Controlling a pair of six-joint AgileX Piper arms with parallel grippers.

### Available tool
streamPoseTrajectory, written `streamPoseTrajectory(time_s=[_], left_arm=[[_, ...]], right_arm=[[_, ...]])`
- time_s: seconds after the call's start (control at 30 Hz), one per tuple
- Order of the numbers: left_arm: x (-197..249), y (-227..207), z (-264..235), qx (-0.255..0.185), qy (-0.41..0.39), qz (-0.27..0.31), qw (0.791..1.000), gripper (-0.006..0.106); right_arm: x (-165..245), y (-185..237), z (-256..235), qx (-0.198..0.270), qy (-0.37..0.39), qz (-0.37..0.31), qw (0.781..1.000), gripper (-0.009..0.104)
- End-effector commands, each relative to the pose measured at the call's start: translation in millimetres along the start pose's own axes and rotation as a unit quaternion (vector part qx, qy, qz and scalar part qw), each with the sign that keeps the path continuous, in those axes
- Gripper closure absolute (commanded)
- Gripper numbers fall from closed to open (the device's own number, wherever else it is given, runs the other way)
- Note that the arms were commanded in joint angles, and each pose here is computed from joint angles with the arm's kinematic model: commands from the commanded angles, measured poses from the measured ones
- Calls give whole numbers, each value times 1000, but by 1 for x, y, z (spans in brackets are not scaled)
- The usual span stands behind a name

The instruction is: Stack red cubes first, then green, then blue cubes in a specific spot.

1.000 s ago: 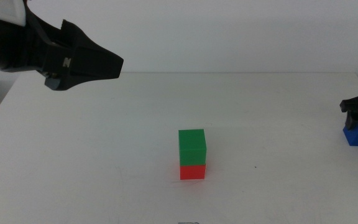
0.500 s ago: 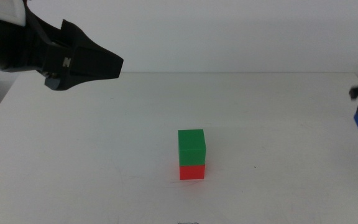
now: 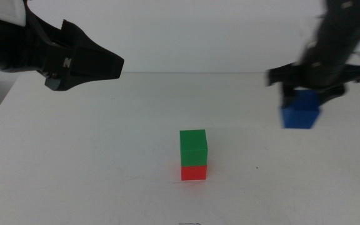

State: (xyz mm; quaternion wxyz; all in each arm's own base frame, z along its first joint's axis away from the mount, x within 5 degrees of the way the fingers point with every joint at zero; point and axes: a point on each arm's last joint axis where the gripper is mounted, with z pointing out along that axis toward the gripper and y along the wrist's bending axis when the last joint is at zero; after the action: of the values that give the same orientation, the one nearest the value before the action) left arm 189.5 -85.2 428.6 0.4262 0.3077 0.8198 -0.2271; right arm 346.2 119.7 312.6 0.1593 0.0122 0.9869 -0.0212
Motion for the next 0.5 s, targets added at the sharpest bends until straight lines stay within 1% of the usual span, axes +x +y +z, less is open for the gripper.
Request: streamPoseTrajectory(time_s=[0.0, 0.1, 0.23, 0.33, 0.47], left_arm=[[-11, -5, -9, 0, -48, -6, 999, 7], [-11, -5, -9, 0, -48, -6, 999, 7], [-11, -5, -9, 0, -48, -6, 999, 7], [-11, -5, -9, 0, -48, -6, 999, 7], [-11, -5, -9, 0, -48, -6, 999, 7]], right_arm=[[10, 20, -33, 1, -44, -12, 999, 96], [24, 50, -40, -3, -57, -38, 998, 96], [36, 74, -50, -14, -73, -59, 995, 96], [33, 79, -57, -19, -85, -52, 995, 96], [28, 97, -63, -28, -95, -53, 994, 96]])
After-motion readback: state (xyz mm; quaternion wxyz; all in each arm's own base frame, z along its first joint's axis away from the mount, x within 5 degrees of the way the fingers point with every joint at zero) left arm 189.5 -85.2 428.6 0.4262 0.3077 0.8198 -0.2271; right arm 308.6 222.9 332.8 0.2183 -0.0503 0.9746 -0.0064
